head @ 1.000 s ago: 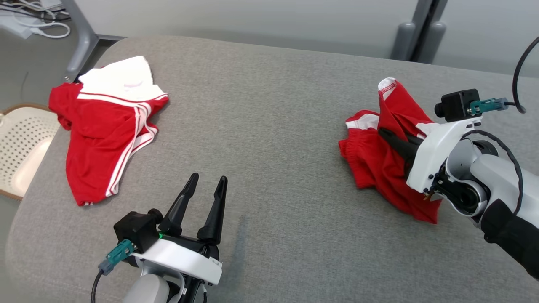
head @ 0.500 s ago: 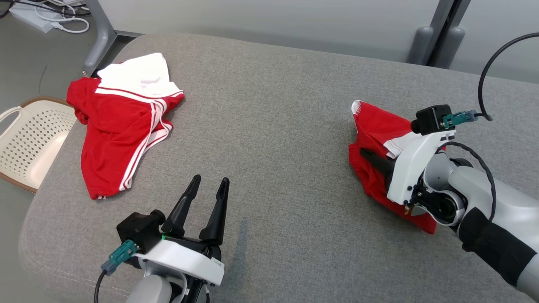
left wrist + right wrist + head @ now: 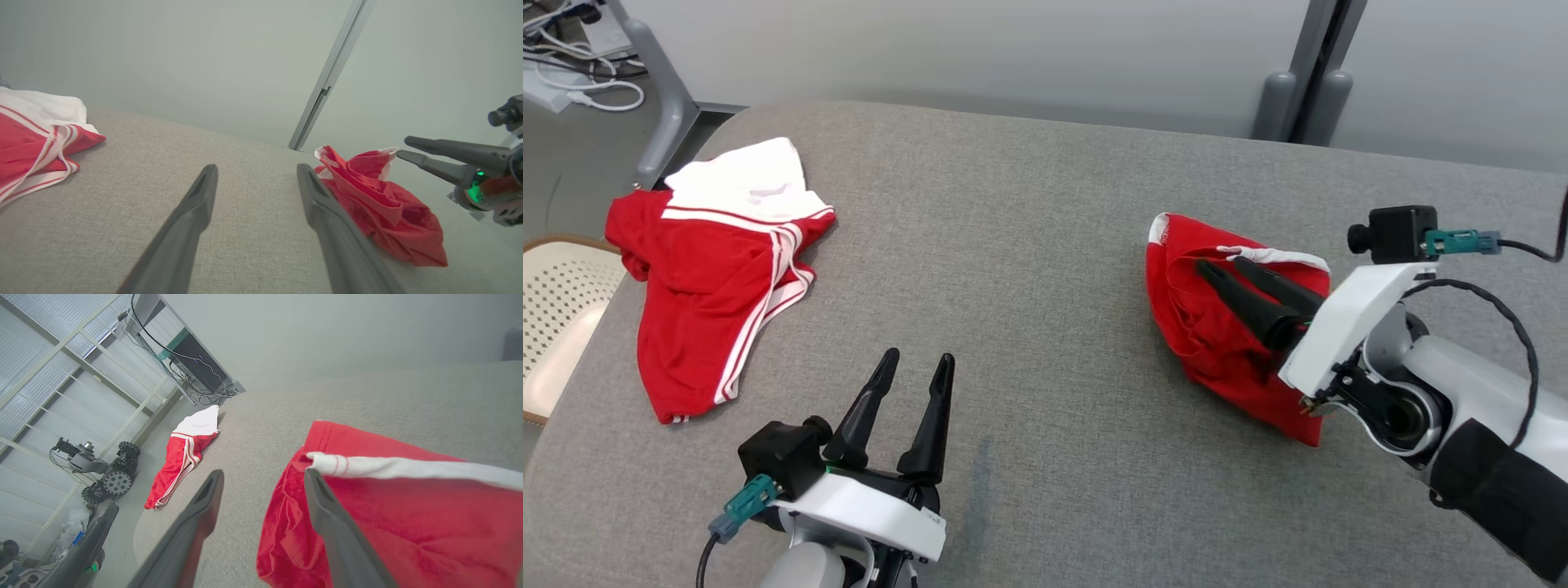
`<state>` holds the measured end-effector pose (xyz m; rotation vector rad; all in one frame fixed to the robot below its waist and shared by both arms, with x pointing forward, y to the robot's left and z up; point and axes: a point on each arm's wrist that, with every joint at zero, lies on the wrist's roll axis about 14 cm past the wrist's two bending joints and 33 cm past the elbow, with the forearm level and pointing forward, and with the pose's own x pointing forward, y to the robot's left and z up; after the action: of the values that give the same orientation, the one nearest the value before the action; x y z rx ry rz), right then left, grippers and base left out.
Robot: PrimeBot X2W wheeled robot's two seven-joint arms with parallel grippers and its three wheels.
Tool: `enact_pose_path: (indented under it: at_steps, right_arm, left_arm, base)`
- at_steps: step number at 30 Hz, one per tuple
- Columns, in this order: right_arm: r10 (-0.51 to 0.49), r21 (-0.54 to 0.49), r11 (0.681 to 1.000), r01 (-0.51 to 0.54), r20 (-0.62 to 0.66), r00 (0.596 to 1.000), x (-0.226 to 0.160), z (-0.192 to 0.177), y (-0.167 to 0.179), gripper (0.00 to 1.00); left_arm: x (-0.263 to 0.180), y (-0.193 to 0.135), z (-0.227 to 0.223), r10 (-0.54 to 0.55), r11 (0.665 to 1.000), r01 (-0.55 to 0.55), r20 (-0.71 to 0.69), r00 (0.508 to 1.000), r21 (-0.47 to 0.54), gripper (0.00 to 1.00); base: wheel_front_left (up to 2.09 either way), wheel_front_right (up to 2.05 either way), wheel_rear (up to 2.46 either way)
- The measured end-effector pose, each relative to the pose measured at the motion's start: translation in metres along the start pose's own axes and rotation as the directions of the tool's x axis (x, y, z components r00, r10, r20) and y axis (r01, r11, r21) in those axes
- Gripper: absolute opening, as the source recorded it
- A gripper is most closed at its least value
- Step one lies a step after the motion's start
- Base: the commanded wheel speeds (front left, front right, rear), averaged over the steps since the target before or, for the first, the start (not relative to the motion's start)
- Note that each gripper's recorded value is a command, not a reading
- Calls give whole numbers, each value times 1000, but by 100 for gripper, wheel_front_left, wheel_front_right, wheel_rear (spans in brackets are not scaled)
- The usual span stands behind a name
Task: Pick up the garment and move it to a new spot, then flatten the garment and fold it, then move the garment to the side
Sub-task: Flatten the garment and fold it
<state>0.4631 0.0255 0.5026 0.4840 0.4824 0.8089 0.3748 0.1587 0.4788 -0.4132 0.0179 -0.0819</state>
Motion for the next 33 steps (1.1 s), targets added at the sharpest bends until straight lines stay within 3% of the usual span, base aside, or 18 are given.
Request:
enact_pose_path:
  at_steps: [6,10,17,22,23,24,28,33]
  right_arm:
    - [-29,51,998,22,137,990,-33,25,-11,100]
    - [-96,44,995,89,198,975,-59,35,-35,100]
    - [-191,-37,979,201,185,964,-85,18,-67,100]
    - [-183,-52,980,193,155,971,-75,-1,-65,100]
    - [-185,-58,979,196,150,971,-73,-2,-66,94]
    - [-186,-71,978,198,145,972,-72,-4,-67,66]
    - [-184,-143,969,203,134,974,-63,1,-71,0]
    - [-199,-218,954,208,64,978,-53,-9,-78,0]
  left_arm:
    - [1,-11,-6,-35,999,34,-15,999,-4,100]
    - [4,-17,-6,-57,998,57,-17,998,-3,100]
    - [4,-22,-8,-74,997,74,-22,997,-4,100]
    - [3,-22,-13,-71,997,71,-35,997,-9,100]
    - [3,-22,-14,-69,998,69,-37,997,-10,100]
    - [3,-21,-14,-67,998,67,-37,997,-12,100]
    - [1,-16,-14,-49,999,49,-36,998,-13,100]
    - [-2,-11,-13,-31,999,31,-34,999,-15,100]
  base:
    - [0,0,0]
    - [0,0,0]
    - [0,0,0]
    - [0,0,0]
    - [0,0,0]
    - [0,0,0]
    - [0,0,0]
    - [0,0,0]
